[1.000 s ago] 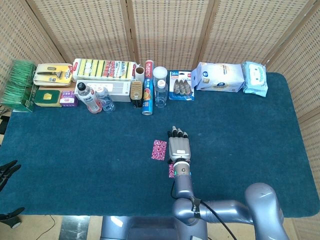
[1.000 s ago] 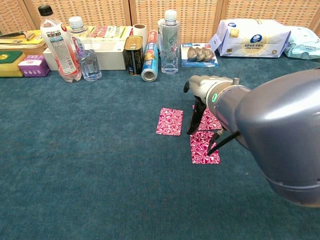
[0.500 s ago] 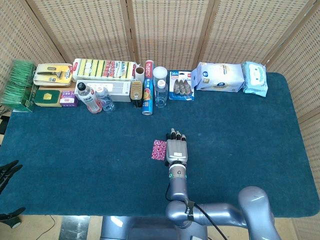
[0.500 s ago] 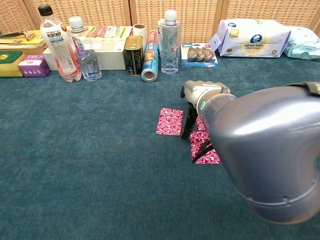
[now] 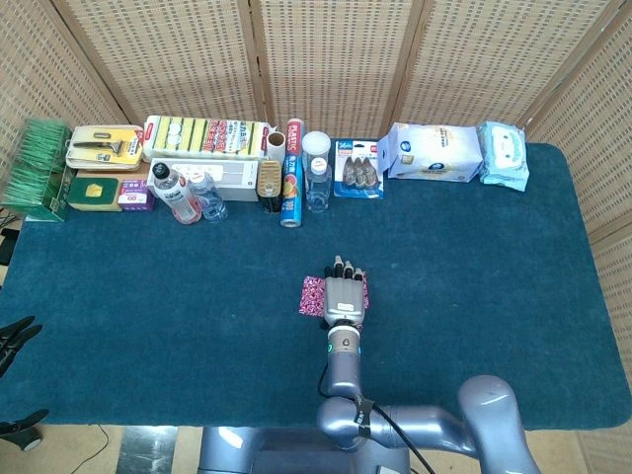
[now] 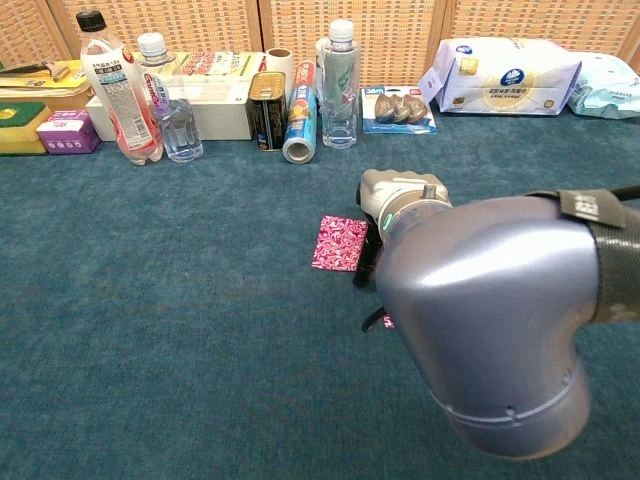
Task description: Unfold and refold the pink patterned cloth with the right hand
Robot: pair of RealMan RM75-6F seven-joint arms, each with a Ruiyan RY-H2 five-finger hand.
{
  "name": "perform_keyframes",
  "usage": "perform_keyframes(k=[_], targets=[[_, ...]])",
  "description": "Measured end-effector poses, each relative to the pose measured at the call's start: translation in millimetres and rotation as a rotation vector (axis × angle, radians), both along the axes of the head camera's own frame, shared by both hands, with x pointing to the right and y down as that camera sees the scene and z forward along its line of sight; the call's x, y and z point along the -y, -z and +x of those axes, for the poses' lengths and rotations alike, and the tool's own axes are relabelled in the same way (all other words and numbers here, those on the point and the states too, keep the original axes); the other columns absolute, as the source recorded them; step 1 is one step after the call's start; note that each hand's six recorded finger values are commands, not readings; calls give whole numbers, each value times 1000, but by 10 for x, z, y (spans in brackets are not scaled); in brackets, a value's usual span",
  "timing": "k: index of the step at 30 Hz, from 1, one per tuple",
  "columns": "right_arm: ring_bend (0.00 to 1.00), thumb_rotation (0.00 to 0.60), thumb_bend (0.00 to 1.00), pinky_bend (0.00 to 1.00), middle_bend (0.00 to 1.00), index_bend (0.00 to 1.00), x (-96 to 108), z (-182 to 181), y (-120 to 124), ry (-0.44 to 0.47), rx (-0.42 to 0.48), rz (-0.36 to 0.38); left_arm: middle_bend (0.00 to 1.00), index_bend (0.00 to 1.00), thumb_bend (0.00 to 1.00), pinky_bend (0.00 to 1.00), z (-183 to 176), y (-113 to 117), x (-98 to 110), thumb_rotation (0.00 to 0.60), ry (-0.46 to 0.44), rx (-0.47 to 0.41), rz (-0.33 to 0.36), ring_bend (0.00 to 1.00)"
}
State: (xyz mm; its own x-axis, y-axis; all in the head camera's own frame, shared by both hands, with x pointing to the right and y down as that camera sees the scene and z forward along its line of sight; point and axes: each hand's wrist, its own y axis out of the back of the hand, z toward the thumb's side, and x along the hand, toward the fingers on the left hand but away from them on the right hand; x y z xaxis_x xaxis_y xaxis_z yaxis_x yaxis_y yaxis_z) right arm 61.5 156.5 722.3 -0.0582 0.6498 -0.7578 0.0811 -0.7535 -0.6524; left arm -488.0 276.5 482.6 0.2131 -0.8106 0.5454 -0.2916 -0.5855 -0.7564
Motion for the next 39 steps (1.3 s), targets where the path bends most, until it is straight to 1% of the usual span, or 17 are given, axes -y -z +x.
perform_keyframes(k=[8,16,19,29,34,39], targets=[[0,600,105,75,0,182,19,-27,-11,-14,18,-8,0,0,70,49,-7,4,0,600,1,-1,0,0],[0,600,143,75,0,197,53,-91,18,-34,41,-32,0,0,71,49,-5,0,2,600,1,-2,-2,0],[0,600,143,75,0,201,77,-118,33,-44,50,-41,0,0,71,49,-9,2,0,600,2,-2,-2,0],[0,600,144,74,0,202,98,-145,1,-45,39,-49,0,0,70,49,-14,4,2,600,2,-3,-2,0],[0,600,165,74,0,202,100,-160,-17,-50,45,-59,0,0,70,49,-19,7,4,600,3,-4,-1,0],[0,600,183,75,0,233,105,-173,-25,-58,57,-69,0,0,71,48,-22,9,5,600,4,-5,0,0]])
